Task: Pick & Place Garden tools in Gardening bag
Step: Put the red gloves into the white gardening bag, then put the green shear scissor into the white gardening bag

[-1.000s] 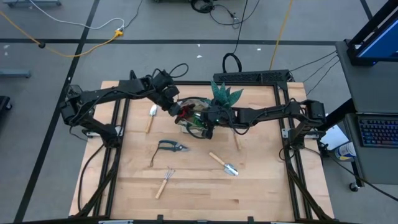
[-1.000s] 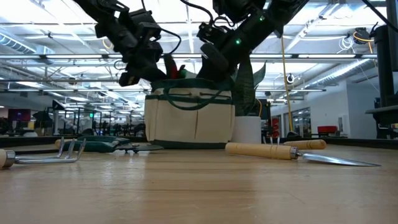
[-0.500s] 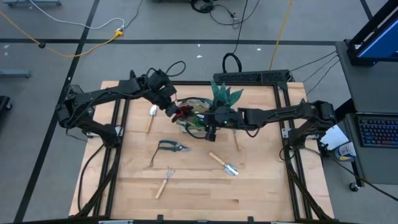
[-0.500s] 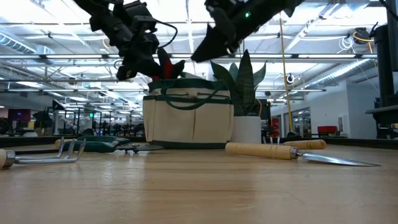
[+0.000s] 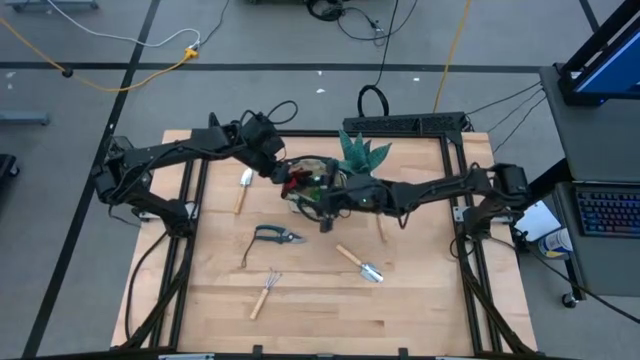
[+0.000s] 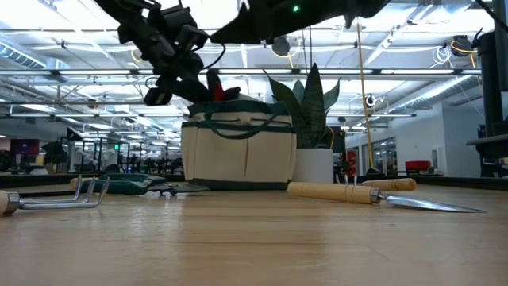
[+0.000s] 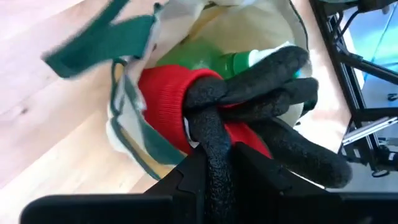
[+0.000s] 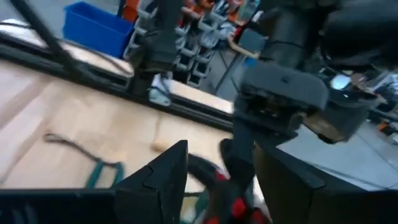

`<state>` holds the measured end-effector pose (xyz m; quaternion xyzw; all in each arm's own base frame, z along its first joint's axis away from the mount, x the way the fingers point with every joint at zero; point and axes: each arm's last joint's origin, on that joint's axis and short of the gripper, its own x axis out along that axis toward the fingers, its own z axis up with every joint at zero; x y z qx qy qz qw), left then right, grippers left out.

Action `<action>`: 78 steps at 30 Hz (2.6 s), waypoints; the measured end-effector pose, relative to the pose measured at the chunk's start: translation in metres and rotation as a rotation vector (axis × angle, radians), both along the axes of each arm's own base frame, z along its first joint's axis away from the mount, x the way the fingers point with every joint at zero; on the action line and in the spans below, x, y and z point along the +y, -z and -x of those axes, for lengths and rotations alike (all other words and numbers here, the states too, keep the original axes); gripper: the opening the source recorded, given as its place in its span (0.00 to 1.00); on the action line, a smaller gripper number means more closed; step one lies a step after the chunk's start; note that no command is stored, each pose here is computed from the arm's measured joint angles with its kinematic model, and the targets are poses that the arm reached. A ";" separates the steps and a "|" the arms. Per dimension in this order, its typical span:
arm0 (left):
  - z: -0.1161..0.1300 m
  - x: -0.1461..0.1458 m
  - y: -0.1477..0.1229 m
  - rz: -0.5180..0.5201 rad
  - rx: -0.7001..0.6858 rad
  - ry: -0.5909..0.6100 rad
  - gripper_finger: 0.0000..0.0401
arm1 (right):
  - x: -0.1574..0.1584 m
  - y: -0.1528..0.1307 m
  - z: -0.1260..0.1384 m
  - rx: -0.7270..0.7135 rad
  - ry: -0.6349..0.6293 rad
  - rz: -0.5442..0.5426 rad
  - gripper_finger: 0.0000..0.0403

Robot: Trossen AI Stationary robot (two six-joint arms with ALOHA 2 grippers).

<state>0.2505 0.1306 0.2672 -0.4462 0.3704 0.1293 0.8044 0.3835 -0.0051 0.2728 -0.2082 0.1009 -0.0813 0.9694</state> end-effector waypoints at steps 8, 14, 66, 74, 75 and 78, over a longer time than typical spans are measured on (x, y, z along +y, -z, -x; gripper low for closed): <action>-0.005 -0.001 -0.004 0.006 -0.064 0.018 0.20 | -0.032 0.015 -0.004 0.030 0.050 -0.089 0.38; -0.009 -0.002 -0.006 -0.012 -0.096 0.028 0.20 | -0.047 0.038 -0.008 0.117 0.091 -0.124 0.35; -0.022 -0.053 -0.018 -0.722 -0.128 0.575 0.20 | -0.003 0.026 0.019 0.328 0.045 -0.295 0.27; 0.005 -0.082 -0.021 -0.531 -0.020 0.676 0.20 | 0.031 0.029 0.023 0.384 -0.032 -0.292 0.39; 0.008 -0.086 -0.018 -0.522 0.019 0.708 0.20 | 0.035 0.029 0.023 0.382 -0.042 -0.293 0.41; 0.014 -0.098 -0.014 -0.505 0.095 0.761 0.20 | 0.045 0.029 0.024 0.385 -0.068 -0.290 0.45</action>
